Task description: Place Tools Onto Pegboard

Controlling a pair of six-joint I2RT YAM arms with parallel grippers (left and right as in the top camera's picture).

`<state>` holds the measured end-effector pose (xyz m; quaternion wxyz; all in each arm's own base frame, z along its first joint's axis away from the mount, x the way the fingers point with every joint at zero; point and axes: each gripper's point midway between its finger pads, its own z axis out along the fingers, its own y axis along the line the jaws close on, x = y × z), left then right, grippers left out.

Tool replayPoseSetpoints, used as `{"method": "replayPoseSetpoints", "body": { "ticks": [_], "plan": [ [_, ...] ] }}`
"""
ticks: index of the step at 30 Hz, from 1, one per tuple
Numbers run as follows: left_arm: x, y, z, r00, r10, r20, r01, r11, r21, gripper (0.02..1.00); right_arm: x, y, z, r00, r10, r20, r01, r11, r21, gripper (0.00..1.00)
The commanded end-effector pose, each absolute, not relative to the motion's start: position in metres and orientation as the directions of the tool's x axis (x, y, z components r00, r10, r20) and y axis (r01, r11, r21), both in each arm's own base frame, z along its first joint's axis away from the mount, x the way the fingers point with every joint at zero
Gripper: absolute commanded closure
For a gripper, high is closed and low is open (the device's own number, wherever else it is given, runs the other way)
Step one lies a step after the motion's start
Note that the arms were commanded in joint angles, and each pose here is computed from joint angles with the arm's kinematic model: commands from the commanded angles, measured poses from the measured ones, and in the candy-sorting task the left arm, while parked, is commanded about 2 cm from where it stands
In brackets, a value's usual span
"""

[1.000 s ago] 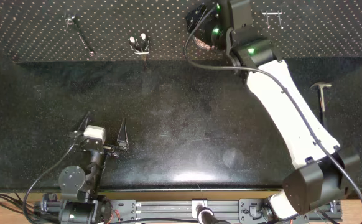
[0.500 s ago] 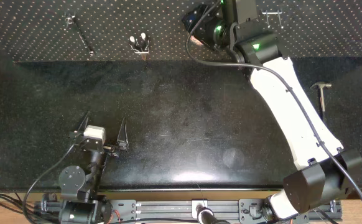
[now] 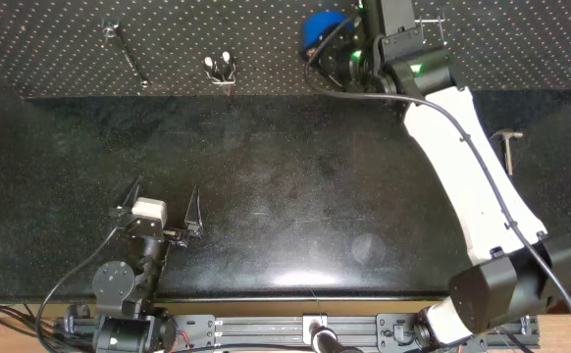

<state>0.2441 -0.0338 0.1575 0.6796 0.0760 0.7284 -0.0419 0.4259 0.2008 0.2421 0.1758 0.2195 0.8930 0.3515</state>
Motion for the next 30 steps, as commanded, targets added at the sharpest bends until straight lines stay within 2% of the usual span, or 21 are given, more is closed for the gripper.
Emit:
{"method": "replayPoseSetpoints", "body": {
  "ticks": [1,6,10,15,18,24,26,27,28,30],
  "plan": [
    [0.243,-0.037,0.158,-0.058,0.065,-0.996,0.188,0.981,0.053,0.023,0.409,0.172,0.241,-0.823,0.538,-0.184,0.333,0.718,0.611,0.535],
    [0.243,-0.037,0.158,-0.058,0.065,-0.996,0.188,0.981,0.053,0.023,0.363,0.114,0.222,-0.832,0.512,-0.211,0.425,0.835,0.351,0.478],
    [0.243,-0.037,0.158,-0.058,0.065,-0.996,0.188,0.981,0.053,0.023,0.336,0.078,0.226,-0.867,0.445,-0.224,0.397,0.889,0.229,0.467],
    [0.243,-0.037,0.158,-0.058,0.065,-0.996,0.188,0.981,0.053,0.023,0.293,0.024,0.218,-0.905,0.410,-0.110,0.401,0.911,0.095,0.457],
    [0.243,-0.037,0.158,-0.058,0.065,-0.996,0.188,0.981,0.053,0.023,0.286,-0.010,0.204,-0.914,0.396,-0.090,0.391,0.918,0.069,0.439],
    [0.243,-0.037,0.158,-0.058,0.065,-0.996,0.188,0.981,0.053,0.023,0.290,-0.097,0.170,-0.828,0.530,-0.180,0.526,0.847,0.076,0.395],
    [0.243,-0.037,0.158,-0.058,0.065,-0.996,0.188,0.981,0.053,0.023,0.288,-0.117,0.160,-0.835,0.511,-0.206,0.509,0.858,0.063,0.358],
    [0.243,-0.037,0.158,-0.058,0.065,-0.996,0.188,0.981,0.053,0.023,0.286,-0.125,0.154,-0.844,0.496,-0.205,0.497,0.866,0.054,0.277],
    [0.243,-0.037,0.158,-0.058,0.065,-0.996,0.188,0.981,0.053,0.025,0.281,-0.132,0.146,-0.860,0.471,-0.196,0.472,0.880,0.041,0.240],
    [0.243,-0.037,0.158,-0.058,0.065,-0.996,0.188,0.981,0.053,0.020,0.267,-0.141,0.131,-0.888,0.438,-0.141,0.439,0.898,0.027,0.235]
  ]
}}
